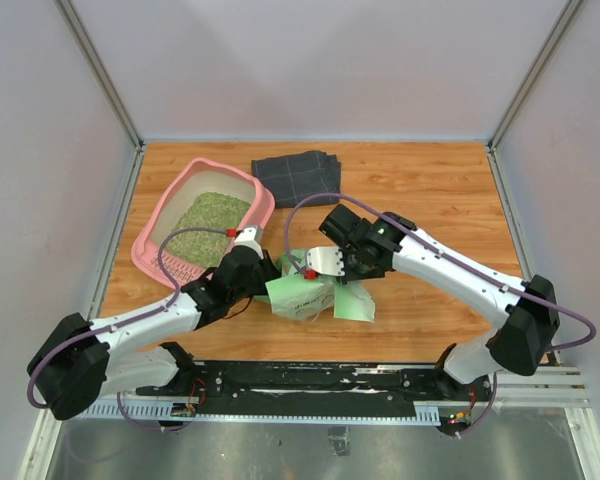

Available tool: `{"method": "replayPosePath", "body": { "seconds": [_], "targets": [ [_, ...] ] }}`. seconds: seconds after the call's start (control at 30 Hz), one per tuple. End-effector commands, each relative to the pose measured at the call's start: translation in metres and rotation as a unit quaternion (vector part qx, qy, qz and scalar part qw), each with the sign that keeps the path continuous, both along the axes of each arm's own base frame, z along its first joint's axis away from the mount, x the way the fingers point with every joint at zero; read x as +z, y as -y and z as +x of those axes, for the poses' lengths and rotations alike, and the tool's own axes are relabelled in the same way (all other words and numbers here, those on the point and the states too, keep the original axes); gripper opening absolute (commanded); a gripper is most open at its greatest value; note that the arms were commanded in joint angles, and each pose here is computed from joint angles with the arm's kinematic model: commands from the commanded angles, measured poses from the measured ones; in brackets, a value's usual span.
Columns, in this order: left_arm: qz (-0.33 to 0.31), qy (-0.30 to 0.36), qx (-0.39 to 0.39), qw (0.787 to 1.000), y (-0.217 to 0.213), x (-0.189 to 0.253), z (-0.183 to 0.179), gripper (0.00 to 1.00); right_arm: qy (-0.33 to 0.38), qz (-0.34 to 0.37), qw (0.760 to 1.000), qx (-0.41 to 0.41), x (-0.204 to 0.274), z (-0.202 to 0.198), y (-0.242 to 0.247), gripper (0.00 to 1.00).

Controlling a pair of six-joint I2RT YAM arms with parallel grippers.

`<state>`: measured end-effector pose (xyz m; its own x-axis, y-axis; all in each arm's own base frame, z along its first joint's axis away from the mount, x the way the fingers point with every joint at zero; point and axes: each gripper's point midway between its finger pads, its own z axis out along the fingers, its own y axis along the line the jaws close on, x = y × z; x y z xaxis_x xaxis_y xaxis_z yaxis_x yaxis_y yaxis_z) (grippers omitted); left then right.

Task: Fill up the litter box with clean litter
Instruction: 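Scoop the cat litter from the cat litter bag.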

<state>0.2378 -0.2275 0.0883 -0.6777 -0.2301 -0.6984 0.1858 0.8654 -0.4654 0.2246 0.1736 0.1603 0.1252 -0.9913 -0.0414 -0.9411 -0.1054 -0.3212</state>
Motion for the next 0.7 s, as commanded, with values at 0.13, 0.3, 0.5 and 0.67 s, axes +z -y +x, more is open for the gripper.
{"method": "replayPosePath", "body": {
  "seconds": [0.13, 0.3, 0.5, 0.67],
  "targets": [
    [-0.013, -0.007, 0.010, 1.000, -0.006, -0.015, 0.003, 0.16, -0.014, 0.030, 0.998, 0.054, -0.017, 0.005, -0.042, 0.01],
    [-0.014, -0.015, 0.005, 1.000, -0.004, -0.027, 0.001, 0.16, -0.036, 0.073, 0.994, 0.072, -0.030, -0.004, -0.055, 0.01],
    [-0.004, -0.013, -0.008, 1.000, 0.005, -0.030, 0.010, 0.16, -0.067, 0.148, 0.983, 0.082, -0.037, -0.005, -0.061, 0.01],
    [0.001, -0.006, -0.010, 1.000, 0.009, -0.015, 0.026, 0.18, -0.076, 0.167, 0.981, 0.057, -0.043, 0.002, -0.054, 0.01]
  ]
}}
